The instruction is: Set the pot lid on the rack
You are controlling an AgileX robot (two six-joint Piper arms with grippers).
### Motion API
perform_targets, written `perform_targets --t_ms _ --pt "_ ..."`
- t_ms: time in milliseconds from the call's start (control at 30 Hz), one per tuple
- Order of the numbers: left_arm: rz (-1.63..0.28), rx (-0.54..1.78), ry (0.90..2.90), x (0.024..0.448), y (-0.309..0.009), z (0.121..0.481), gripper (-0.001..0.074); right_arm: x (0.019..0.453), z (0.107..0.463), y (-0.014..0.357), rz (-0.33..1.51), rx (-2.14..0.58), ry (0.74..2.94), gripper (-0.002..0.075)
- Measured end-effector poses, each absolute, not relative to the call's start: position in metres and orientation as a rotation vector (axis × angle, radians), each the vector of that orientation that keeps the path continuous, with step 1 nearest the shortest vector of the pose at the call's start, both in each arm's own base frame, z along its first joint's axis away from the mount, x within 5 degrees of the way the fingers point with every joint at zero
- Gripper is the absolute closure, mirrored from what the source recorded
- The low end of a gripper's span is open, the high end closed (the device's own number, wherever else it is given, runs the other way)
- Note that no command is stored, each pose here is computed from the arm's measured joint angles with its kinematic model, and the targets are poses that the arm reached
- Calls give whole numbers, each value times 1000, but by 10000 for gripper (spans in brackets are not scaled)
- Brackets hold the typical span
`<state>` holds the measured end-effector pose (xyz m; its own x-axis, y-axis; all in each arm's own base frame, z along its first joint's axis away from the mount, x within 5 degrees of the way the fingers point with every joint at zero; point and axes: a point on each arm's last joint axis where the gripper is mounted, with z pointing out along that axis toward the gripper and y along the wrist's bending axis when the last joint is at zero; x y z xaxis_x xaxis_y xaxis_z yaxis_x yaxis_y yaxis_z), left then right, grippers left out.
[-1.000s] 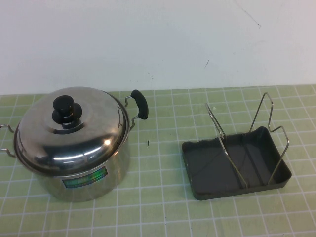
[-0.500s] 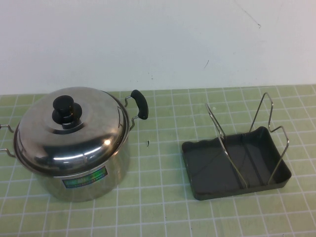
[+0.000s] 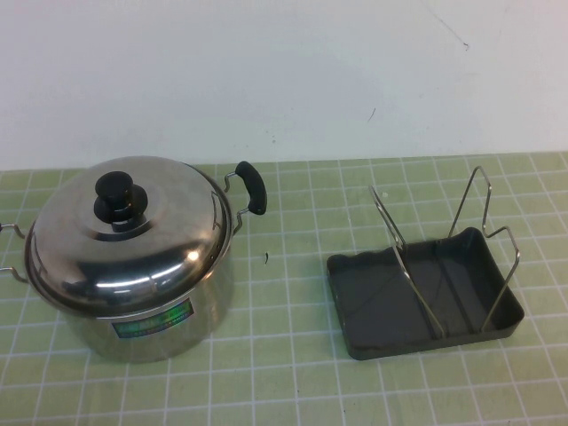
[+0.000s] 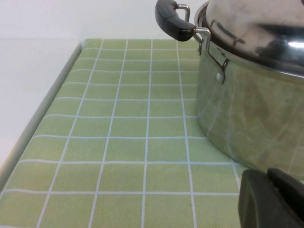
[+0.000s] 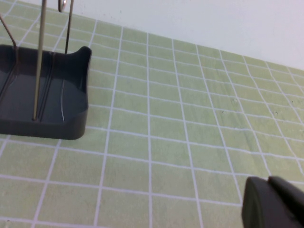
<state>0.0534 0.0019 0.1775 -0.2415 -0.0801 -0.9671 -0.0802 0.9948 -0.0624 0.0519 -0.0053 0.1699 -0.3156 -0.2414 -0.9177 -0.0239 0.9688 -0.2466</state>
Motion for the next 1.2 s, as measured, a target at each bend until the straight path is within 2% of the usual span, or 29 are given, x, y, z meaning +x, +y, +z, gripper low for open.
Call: perform_targets --t_ms 200,267,300,467,533,567,700,833,933,1067,1200 --pt "0 -117 1814 53 2 178 737 52 170 -5 -219 -193 1884 727" --pt "-53 -161 1793 54 1 179 737 52 170 -5 -219 -193 1884 727" --pt "-129 -227 1773 54 0 180 737 52 170 -5 -220 -192 1886 727" --pt "-853 -849 1456 56 -7 196 737 52 170 -5 -220 -192 1886 727" --pt "-974 -968 1331 56 -3 201 737 52 170 -5 -220 -192 1886 727" --pt "-978 -986 1287 56 -1 203 737 52 170 -5 -220 -192 1886 727" --pt "-854 -919 1255 56 5 207 737 52 170 -5 -220 -192 1886 727" --pt "-775 -830 1315 56 3 206 737 52 170 -5 -220 -192 1886 727" --pt "-634 -591 1450 55 -5 211 737 52 170 -5 -220 -192 1886 727" --pt "-345 -222 1490 51 -10 250 737 52 170 -5 -220 -192 1886 727" --pt "-95 -72 1558 61 -5 272 727 52 170 -5 -220 -192 1886 727"
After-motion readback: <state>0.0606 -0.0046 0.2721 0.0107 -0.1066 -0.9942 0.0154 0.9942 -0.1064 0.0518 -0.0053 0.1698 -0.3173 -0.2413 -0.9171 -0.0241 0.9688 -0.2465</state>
